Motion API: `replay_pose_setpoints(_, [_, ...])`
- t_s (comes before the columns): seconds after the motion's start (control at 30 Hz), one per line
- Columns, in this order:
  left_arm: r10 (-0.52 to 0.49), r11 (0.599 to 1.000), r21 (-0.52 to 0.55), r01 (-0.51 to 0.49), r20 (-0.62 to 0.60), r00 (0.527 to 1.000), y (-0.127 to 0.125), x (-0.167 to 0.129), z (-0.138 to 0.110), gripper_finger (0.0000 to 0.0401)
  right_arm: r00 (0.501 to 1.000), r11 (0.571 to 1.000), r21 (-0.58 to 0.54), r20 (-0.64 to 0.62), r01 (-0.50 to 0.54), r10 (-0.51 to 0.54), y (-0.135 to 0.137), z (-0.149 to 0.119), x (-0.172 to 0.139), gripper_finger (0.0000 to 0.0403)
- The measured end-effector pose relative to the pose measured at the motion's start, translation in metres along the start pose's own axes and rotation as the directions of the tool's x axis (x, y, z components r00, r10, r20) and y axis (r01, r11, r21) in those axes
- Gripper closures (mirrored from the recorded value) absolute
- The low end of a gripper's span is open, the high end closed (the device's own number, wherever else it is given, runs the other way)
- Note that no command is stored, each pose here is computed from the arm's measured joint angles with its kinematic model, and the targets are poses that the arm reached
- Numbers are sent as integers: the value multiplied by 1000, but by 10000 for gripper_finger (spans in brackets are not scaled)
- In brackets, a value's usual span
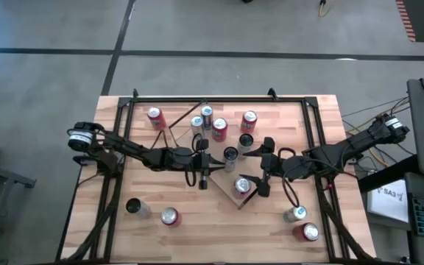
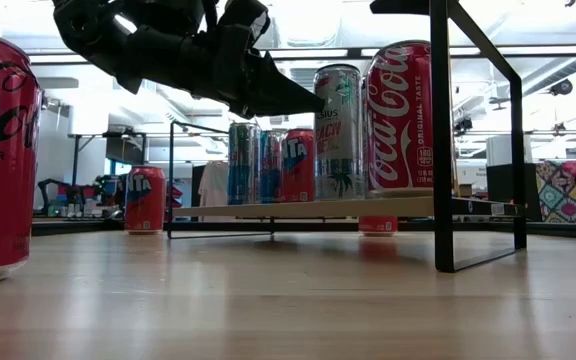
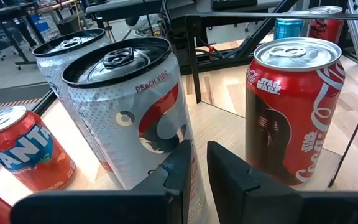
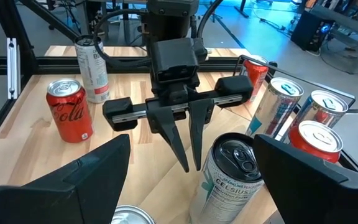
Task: Place canned beverage on shelf
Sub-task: Put the top pink soda can on the shelf aligned with the pink soda can on the shelf
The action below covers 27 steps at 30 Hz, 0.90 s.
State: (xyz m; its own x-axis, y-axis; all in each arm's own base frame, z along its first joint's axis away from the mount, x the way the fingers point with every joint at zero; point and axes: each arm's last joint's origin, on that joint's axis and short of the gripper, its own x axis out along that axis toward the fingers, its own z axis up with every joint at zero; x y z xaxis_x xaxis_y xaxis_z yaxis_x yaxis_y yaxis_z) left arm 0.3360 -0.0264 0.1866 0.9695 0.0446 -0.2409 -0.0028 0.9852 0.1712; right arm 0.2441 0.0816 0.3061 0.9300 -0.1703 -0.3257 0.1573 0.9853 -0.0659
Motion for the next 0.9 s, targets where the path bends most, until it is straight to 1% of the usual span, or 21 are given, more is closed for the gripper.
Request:
replay_pose_setpoints(0.13, [1,1000,8,-1,3,1000,0,0,0,365,1000,1000,-2,0,0,0,0,0,0,75])
replay_pose_setpoints(0.3, [11,1000,22,-12,50,999,1,4,0,365,1000,1000,-1,0,0,0,0,0,0,75])
replay_pose_setpoints(0.47, [15,1000,20,-16,59,998,1,7,-2,365,1000,1000,12,0,0,0,0,0,0,75])
replay_pose_setpoints(0.73, [26,999,24,-27,64,998,4,7,-3,365,1000,1000,13,0,0,0,0,0,0,75])
replay_pose_setpoints(0.9, [11,1000,25,-12,44,999,0,6,-3,365,1000,1000,14,0,0,0,0,0,0,75])
